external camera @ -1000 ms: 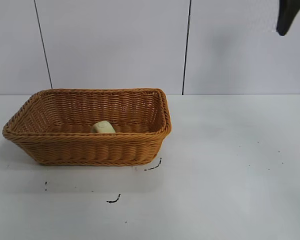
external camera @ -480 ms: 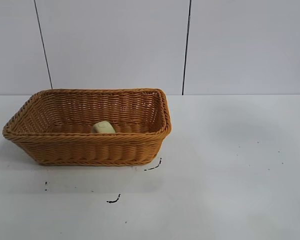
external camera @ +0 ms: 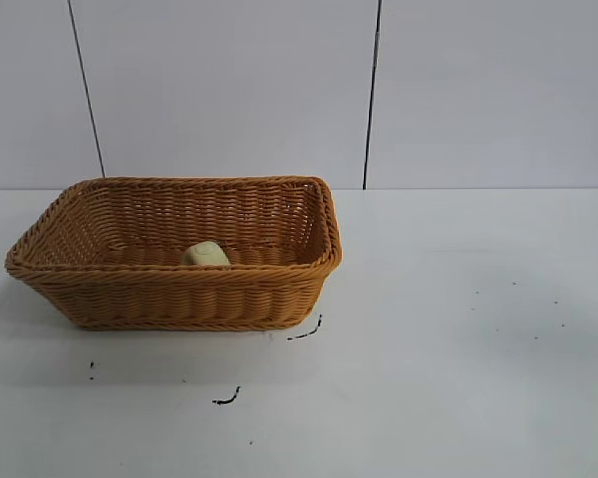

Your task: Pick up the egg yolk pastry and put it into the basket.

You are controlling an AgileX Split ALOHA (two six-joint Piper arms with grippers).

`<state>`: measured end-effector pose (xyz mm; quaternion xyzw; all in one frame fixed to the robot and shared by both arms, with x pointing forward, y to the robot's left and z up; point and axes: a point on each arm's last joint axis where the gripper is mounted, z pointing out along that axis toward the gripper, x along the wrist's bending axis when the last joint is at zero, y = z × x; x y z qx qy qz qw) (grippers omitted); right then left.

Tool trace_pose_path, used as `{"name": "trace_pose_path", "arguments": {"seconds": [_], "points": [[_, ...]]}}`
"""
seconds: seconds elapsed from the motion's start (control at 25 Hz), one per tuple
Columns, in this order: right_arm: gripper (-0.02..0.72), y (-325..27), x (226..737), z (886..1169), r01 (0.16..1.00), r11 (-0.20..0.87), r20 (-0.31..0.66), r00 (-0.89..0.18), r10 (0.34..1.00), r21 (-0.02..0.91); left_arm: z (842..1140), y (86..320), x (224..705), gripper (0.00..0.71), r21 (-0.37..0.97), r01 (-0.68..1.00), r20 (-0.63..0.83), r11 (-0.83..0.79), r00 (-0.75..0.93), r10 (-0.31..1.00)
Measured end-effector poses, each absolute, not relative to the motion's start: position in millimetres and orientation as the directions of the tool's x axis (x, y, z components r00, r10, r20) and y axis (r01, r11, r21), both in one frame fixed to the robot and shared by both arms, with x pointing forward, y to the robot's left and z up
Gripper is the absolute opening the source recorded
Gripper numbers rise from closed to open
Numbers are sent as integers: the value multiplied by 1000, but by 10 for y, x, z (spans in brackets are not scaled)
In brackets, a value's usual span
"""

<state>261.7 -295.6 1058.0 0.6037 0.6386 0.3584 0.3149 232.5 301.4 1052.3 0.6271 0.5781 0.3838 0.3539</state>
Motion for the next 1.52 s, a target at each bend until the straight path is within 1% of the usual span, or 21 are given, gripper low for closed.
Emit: {"name": "trace_pose_path", "arguments": {"seconds": [0.2,0.44,0.52,0.68,0.76,1.52], "points": [[561,-2956,2616,10578,547,14,31,-73,997,837,10523,3014,2325,697,888,453,72,-81,37,997],[561,-2964,2591,10579,537,-2,31,-45,999,844,10523,3014,2325,697,888,453,72,-81,37,997],[561,-2967,2536,10584,509,-3,31,-46,998,861,10523,3014,2325,697,888,453,72,-81,37,997],[561,-2975,2368,10590,418,-8,32,-49,998,908,10523,3014,2325,697,888,453,72,-81,37,997],[561,-2977,2339,10589,403,-9,32,-49,998,915,10523,3014,2325,697,888,453,72,-81,37,997],[561,-2977,2338,10587,405,-9,32,-49,998,914,10523,3014,2325,697,888,453,72,-81,37,997]]}}
